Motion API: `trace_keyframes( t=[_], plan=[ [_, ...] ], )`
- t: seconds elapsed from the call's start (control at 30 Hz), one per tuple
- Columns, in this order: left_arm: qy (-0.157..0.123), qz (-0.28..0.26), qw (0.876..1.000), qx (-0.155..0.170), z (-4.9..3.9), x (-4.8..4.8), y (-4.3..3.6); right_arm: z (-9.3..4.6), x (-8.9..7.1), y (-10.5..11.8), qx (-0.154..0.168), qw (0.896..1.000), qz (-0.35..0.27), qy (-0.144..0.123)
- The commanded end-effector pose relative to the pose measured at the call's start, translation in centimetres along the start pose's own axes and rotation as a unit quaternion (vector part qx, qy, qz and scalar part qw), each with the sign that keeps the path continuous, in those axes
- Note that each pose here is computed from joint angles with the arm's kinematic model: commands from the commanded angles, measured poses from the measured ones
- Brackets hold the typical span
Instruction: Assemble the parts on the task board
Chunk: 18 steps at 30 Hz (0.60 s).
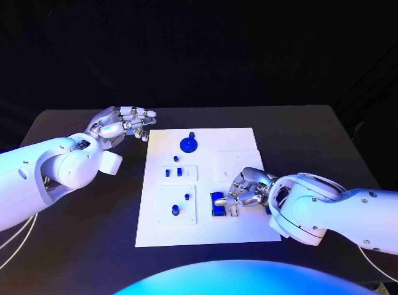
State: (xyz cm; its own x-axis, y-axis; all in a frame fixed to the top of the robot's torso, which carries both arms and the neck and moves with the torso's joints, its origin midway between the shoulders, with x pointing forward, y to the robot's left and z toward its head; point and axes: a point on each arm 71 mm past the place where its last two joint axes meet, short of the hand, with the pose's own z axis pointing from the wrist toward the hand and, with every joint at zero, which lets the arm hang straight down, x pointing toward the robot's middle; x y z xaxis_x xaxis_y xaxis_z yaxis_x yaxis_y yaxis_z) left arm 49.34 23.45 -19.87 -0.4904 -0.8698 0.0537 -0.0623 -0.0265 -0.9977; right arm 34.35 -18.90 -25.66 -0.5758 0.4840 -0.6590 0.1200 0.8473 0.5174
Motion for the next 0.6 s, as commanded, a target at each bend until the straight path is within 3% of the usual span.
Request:
trace_keyframes(
  t=[0.03, 0.37, 0.6],
  plan=[
    [0.006, -0.005, 1.0, 0.003, 0.0, 0.16, -0.09, -0.28, 0.08, 0.46, -0.034, 0.999, -0.016, 0.002],
    [0.005, -0.005, 1.0, 0.002, -0.04, 0.1, -0.09, -0.63, 0.42, 0.34, -0.04, 0.998, -0.035, 0.026],
    [0.005, -0.005, 1.0, 0.002, -0.07, 0.06, -0.09, -0.6, 0.55, 0.19, -0.037, 0.998, -0.038, 0.028]
  ],
)
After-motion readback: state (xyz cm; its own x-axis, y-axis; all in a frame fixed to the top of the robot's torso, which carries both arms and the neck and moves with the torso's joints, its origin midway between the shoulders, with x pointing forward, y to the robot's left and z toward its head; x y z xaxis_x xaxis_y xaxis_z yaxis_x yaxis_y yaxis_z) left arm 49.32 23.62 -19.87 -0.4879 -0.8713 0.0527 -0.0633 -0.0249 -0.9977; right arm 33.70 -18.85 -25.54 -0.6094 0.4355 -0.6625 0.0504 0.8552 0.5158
